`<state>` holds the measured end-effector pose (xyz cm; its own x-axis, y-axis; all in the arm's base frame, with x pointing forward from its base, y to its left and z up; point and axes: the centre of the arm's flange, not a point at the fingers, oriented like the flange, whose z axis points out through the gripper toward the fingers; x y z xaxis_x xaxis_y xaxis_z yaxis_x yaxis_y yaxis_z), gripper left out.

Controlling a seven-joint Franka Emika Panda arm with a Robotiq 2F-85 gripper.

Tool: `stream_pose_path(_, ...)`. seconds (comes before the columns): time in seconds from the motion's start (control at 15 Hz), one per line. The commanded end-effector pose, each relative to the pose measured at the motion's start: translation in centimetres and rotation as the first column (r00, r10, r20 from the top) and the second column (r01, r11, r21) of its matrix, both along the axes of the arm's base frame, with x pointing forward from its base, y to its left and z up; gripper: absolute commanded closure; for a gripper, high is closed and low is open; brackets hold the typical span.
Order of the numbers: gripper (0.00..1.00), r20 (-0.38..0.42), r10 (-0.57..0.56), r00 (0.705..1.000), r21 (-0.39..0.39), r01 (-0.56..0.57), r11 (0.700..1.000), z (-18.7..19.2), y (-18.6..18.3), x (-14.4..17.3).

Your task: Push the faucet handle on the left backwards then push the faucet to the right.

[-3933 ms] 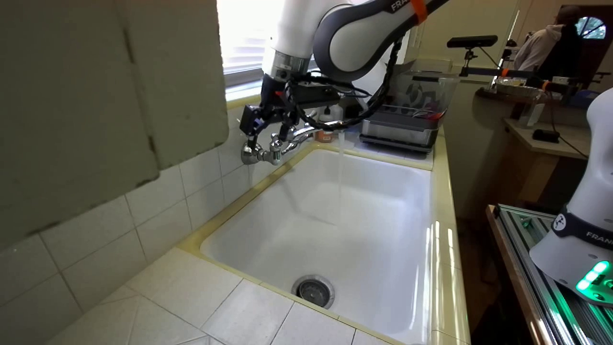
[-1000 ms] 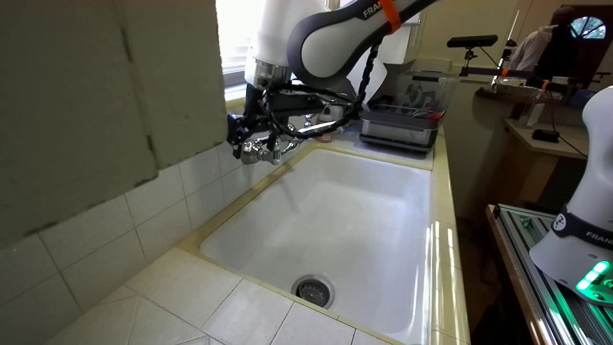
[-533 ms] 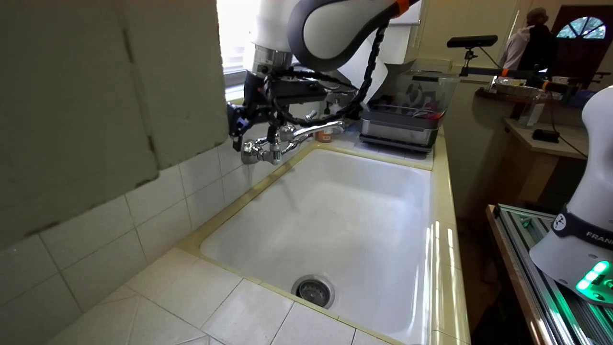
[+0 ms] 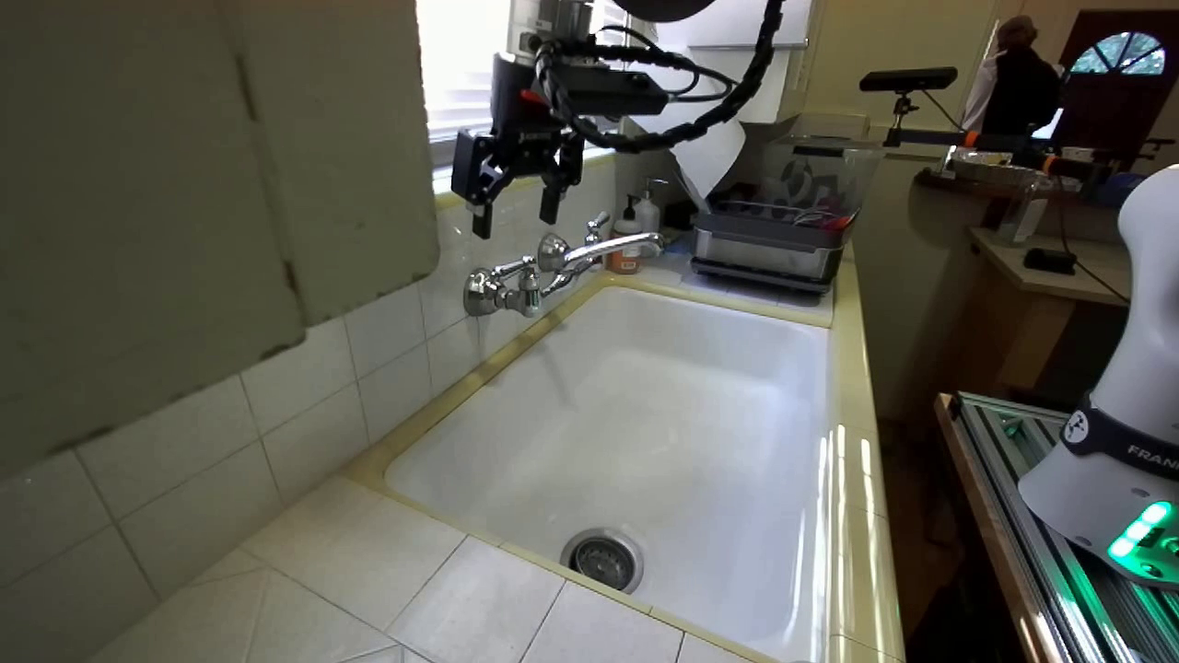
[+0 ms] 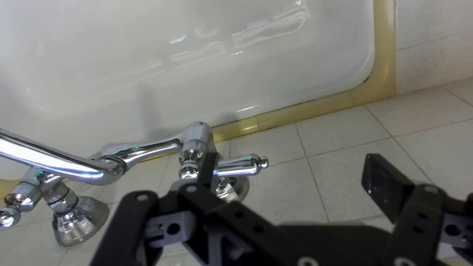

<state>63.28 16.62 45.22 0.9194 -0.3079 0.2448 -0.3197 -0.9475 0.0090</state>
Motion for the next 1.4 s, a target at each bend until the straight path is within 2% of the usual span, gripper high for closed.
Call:
stream_pose_path(0.0, 0.00, 0.001, -0.008, 1.000, -0.024, 0.008, 1.000, 1.3, -2.0, -2.8)
stream_pose_path(0.13, 0.00, 0.027, -0.028, 0.999, -0.013, 0.029, 1.000, 1.9, -4.5, -3.3)
stream_pose_path(0.53, 0.00, 0.038, -0.101, 0.994, -0.002, 0.101, 0.995, 2.3, -13.1, -4.5)
stream_pose_path(0.6, 0.00, 0.028, -0.096, 0.995, -0.014, 0.096, 0.995, 3.0, -10.8, -2.6)
stream_pose_path(0.8, 0.00, 0.030, -0.116, 0.993, -0.017, 0.117, 0.993, 2.7, -13.2, -3.1)
stream_pose_path(1.33, 0.00, 0.027, -0.107, 0.994, -0.017, 0.108, 0.994, 2.6, -12.7, -3.4)
